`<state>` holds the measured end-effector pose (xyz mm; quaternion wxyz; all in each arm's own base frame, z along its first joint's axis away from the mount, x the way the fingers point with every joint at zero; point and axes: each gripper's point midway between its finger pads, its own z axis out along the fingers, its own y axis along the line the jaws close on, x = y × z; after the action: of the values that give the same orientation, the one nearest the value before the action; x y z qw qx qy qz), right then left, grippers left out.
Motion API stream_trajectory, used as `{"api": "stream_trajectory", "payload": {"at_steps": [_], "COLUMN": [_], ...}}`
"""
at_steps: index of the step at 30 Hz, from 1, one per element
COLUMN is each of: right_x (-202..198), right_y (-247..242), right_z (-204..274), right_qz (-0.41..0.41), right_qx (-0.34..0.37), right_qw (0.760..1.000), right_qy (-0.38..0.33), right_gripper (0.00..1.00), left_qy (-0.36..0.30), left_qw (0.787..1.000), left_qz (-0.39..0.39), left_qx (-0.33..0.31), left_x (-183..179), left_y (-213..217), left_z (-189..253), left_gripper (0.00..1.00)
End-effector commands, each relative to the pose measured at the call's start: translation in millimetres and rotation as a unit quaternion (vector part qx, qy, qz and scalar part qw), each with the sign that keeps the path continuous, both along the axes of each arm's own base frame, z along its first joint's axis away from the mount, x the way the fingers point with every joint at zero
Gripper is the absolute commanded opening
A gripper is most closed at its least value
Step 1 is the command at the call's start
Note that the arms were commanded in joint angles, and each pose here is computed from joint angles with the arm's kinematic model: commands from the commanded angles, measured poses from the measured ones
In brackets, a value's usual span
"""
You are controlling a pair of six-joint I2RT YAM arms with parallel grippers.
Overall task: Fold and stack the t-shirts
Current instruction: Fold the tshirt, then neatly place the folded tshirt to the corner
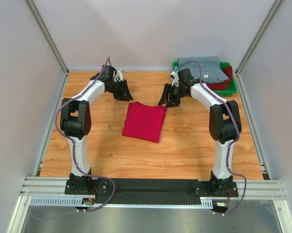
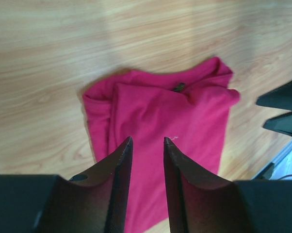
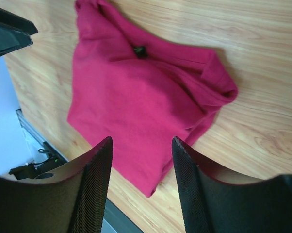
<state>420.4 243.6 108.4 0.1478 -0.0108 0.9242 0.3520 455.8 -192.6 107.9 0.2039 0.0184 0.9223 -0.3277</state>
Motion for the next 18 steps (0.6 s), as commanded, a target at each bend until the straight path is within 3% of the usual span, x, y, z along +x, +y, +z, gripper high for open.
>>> {"api": "stream_trajectory", "payload": {"at_steps": [1, 9, 18], "right_x": [3, 2, 7], "right_y": [-13, -16, -13], "right_z": [-17, -34, -42], "right_qz": [0.0, 0.006, 0.005], "right_qx": [-0.039, -0.056, -0.059], "right_qw": [0.999, 0.998, 0.998], "right_qy": [-0.002, 0.012, 0.018], "right_gripper": [0.53, 0.53, 0.53], "left_qy": [-0.021, 0.001, 0.012], "left_qw": [0.999, 0.997, 0.998], "left_qz": [-0.009, 0.01, 0.006], "left_qx": [0.025, 0.075, 0.068], "left_x": [18, 23, 28], "left_y": [-5, -15, -25], "left_z": [-15, -45, -61], "left_gripper": [0.39, 0.44, 0.43]}}
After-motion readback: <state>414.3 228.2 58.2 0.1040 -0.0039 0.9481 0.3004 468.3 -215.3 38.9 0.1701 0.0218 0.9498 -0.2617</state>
